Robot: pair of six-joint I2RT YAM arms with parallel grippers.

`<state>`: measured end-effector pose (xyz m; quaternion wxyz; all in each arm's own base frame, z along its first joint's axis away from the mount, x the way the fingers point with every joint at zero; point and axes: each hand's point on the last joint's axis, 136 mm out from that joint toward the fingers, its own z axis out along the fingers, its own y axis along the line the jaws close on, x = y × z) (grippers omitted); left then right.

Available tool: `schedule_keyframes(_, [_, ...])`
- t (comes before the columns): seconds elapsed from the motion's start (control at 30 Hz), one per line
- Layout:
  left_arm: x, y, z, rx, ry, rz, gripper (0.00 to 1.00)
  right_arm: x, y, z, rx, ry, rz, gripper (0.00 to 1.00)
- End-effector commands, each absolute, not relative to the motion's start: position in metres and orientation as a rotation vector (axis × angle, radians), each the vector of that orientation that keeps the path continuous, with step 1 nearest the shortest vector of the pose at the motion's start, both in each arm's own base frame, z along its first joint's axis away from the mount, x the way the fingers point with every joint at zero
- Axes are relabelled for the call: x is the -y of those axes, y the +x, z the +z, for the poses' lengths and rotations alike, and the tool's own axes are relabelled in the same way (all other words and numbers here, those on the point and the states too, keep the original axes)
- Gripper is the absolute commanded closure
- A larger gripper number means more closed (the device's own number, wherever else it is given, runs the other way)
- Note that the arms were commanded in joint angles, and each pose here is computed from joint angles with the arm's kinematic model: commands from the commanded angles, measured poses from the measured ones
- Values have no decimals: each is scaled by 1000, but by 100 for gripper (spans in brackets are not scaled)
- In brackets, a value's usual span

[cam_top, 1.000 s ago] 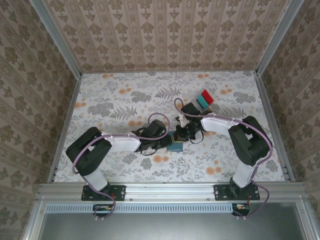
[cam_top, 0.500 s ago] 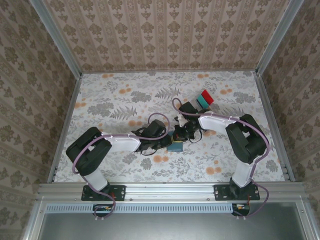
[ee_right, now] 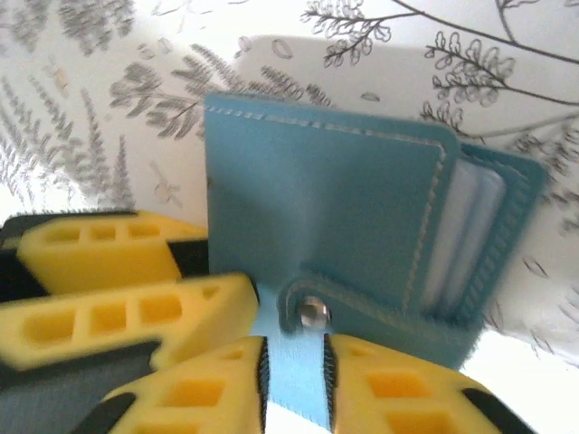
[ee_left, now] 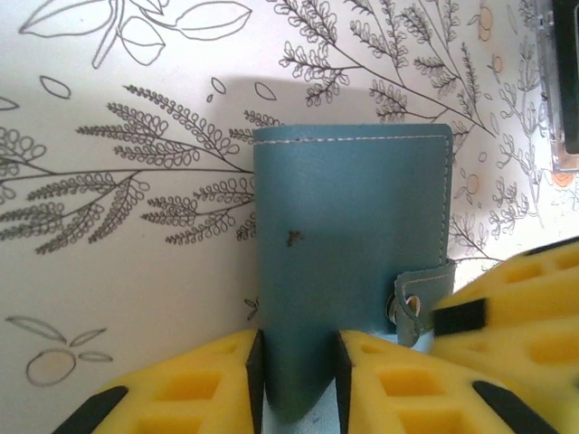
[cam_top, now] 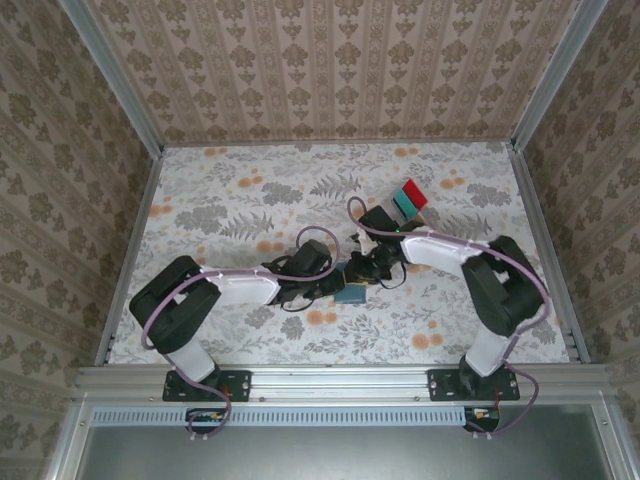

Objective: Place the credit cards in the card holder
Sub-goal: Close the button on the card holder, then reset both arms

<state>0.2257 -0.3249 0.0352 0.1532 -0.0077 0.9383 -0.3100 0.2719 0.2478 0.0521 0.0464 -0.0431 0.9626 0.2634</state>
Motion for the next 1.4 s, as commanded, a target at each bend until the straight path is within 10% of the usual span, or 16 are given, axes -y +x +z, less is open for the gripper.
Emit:
schedule_keyframes(0.0, [314,224,54,-2637,47,-843,66,-229,290,106,-2715,-108,713,67])
schedule_keyframes(0.23, [282,230,89,-2536,112,-682,51,-96,297,189,-2283,169,92,45])
schedule_keyframes(0.37, [233,244,108,-2450,87,-423,40,-11,281,213,-2008,363,-272,10])
schedule_keyframes(0.63, [106,281,144,-2256,-81,71,6,37,293,157,-1897,370,-301,12])
schedule_keyframes(1.37, [-5,342,135,-2002,-80,357,2,16,377,131,-1870,159,-71,8])
